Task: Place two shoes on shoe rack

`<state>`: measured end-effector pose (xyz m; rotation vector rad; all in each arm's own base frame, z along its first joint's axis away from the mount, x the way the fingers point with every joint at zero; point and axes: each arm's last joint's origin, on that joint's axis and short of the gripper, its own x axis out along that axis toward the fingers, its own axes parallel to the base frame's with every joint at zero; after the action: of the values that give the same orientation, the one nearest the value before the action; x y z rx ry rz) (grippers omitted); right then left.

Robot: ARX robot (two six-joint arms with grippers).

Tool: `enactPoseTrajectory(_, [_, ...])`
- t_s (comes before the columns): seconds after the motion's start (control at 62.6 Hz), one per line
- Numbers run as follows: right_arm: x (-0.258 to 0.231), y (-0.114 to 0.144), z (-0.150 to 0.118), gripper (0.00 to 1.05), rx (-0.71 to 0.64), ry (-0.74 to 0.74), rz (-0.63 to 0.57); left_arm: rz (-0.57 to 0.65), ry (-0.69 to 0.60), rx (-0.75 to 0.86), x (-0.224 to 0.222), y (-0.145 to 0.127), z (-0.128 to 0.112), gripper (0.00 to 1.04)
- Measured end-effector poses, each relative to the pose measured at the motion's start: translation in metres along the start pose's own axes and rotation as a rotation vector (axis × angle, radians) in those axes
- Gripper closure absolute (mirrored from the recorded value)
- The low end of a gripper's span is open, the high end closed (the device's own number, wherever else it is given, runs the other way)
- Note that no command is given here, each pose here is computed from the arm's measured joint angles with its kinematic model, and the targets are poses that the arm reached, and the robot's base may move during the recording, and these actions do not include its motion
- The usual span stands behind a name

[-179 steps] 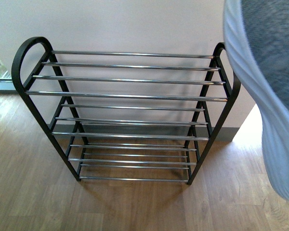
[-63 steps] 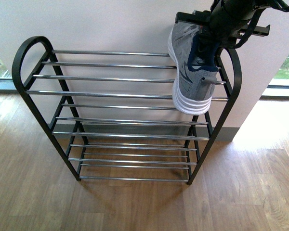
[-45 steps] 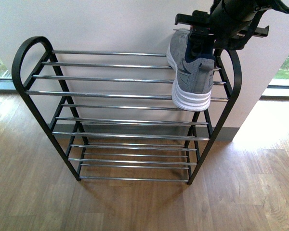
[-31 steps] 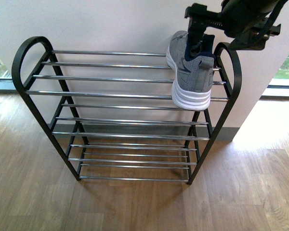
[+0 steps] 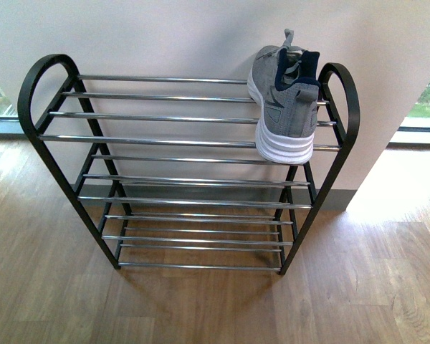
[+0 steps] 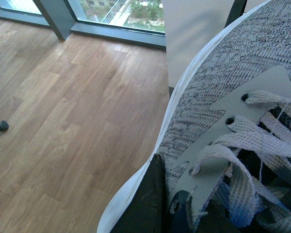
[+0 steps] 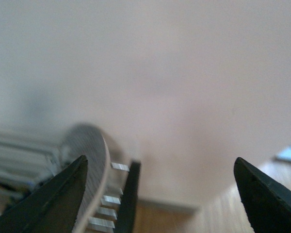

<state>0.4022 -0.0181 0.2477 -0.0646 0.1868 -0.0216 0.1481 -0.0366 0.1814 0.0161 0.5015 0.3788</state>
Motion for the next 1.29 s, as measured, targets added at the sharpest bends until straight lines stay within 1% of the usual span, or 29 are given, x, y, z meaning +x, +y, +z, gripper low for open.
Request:
enactPoseTrajectory(0.048, [-0.014,0.004,-0.012,0.34,0.023,-0.094,0.012,0.000,0.000,0.000,0.000,0.000,0.000,1.03])
enactPoseTrajectory(0.08, [-0.020,0.005,-0.018,0.37,0.026,-0.118,0.012,0.000,0.000,0.000,0.000,0.000,0.000,1.03])
enactPoseTrajectory(0.16, [-0.045,0.015,-0.035,0.51,0.042,-0.173,0.014,0.001,0.000,0.000,0.000,0.000,0.000,1.03])
enactPoseTrajectory(0.192, [-0.057,0.017,-0.040,0.58,0.045,-0.186,0.019,0.001,0.000,0.000,0.000,0.000,0.000,1.03])
enactPoseTrajectory(0.208, [-0.066,0.018,-0.044,0.64,0.046,-0.191,0.022,0.001,0.000,0.000,0.000,0.000,0.000,1.03])
enactPoseTrajectory(0.288, [-0.085,0.019,-0.052,0.76,0.049,-0.198,0.022,0.001,0.000,0.000,0.000,0.000,0.000,1.03])
enactPoseTrajectory(0.351, [-0.101,0.019,-0.061,0.88,0.050,-0.193,0.019,0.000,0.000,0.000,0.000,0.000,0.000,1.03])
enactPoseTrajectory(0.415, [-0.111,0.019,-0.069,0.97,0.050,-0.186,0.019,0.000,0.000,0.000,0.000,0.000,0.000,1.03])
enactPoseTrajectory(0.431, [-0.117,0.019,-0.073,1.02,0.050,-0.181,0.019,0.000,0.000,0.000,0.000,0.000,0.000,1.03])
enactPoseTrajectory(0.447, [-0.119,0.019,-0.074,1.04,0.050,-0.180,0.020,0.000,0.000,0.000,0.000,0.000,0.000,1.03])
enactPoseTrajectory(0.799, [-0.174,0.019,-0.100,1.03,0.054,-0.178,0.020,0.000,0.000,0.000,0.000,0.000,0.000,1.03])
enactPoseTrajectory(1.102, [-0.206,0.019,-0.116,1.03,0.054,-0.172,0.020,0.000,0.000,0.000,0.000,0.000,0.000,1.03])
enactPoseTrajectory(1.15, [-0.210,0.020,-0.120,1.03,0.054,-0.190,0.019,0.000,0.000,0.000,0.000,0.000,0.000,1.03])
enactPoseTrajectory(1.294, [-0.223,0.020,-0.129,1.03,0.054,-0.166,0.020,0.001,0.000,0.000,0.000,0.000,0.000,1.03])
